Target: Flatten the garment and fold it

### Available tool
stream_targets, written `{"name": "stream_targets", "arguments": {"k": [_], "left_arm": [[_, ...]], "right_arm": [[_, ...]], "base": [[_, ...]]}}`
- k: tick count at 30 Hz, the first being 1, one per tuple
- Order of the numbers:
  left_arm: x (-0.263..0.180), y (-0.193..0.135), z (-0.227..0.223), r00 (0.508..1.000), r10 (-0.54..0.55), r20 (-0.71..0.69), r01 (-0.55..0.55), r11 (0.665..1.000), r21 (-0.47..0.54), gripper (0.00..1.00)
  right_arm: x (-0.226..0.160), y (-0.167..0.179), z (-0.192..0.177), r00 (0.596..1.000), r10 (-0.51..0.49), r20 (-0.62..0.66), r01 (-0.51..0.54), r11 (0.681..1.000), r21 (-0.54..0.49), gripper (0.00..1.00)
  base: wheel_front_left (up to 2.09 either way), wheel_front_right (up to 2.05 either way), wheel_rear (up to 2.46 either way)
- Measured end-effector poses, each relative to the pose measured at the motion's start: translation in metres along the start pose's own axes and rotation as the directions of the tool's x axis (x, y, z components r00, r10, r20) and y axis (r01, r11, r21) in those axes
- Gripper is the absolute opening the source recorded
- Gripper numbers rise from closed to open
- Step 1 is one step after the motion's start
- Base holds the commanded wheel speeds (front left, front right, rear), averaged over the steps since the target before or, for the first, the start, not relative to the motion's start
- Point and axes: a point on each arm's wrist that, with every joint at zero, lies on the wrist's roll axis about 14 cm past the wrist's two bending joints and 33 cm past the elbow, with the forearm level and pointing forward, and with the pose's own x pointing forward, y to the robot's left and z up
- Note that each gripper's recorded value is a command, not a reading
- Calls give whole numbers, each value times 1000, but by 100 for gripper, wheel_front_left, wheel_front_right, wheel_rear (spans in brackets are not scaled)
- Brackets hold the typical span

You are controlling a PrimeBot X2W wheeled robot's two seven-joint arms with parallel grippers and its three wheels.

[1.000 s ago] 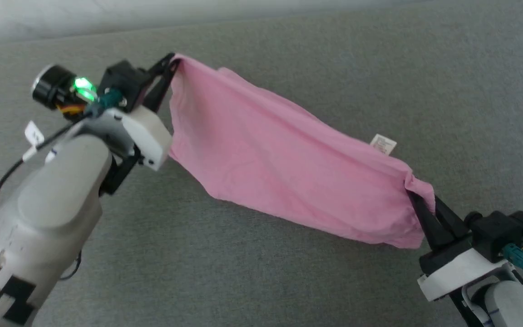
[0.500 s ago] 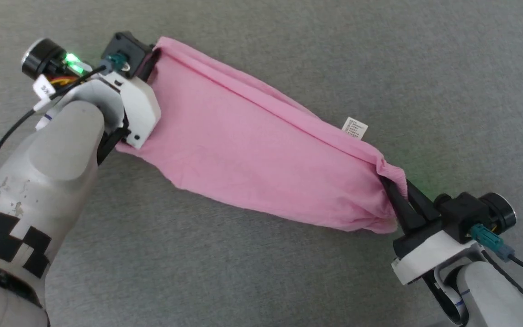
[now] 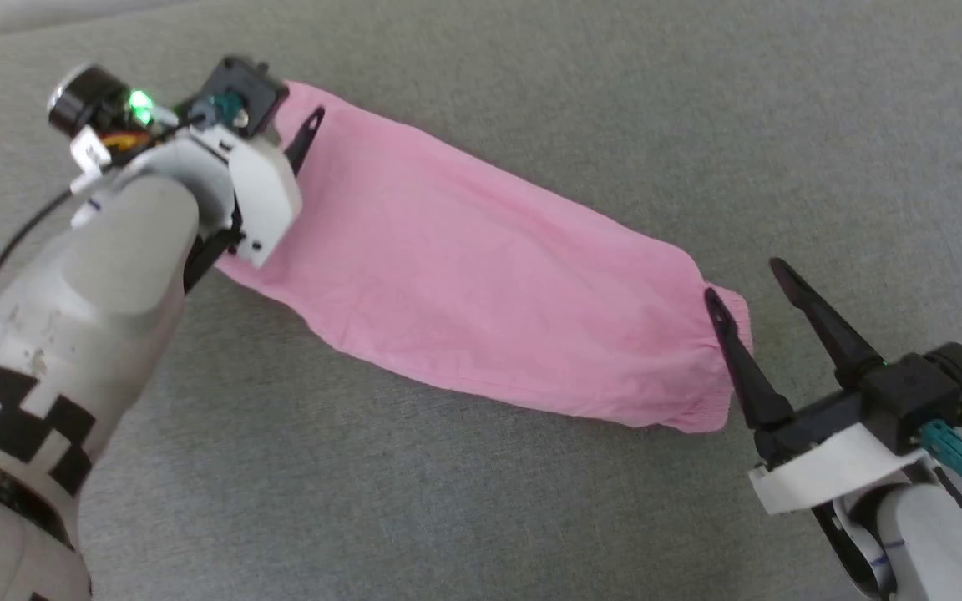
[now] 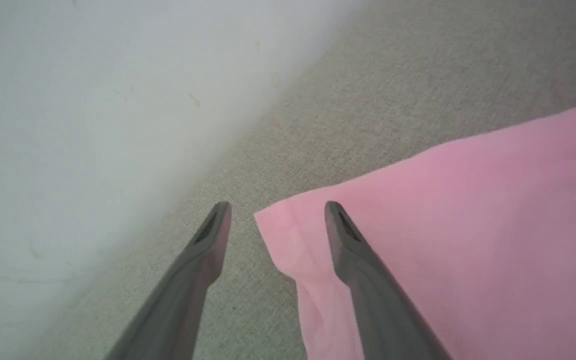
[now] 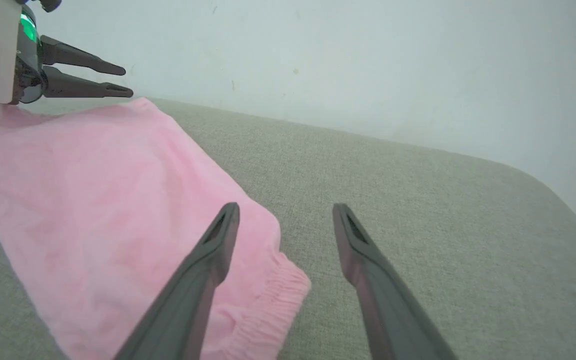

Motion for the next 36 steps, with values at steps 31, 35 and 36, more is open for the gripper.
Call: {"name": "stream_targets", "arguments": {"k": [31, 35, 36], "left_arm": [[-48, -49, -51, 730, -263, -630, 247, 962, -115, 37], [-48, -52, -44, 759, -266, -595, 252, 962, -109, 0], [-47, -53, -42, 767, -268, -583, 254, 961, -107, 0]], "right_arm": [[-10, 6, 8, 999, 18, -35, -19, 1000, -24, 100], [-7, 3, 13, 992, 71, -102, -78, 995, -63, 100], [-6, 1, 16, 988, 86, -125, -96, 992, -77, 100]], "base": [[0, 0, 0], [0, 0, 0], [0, 0, 0]]}}
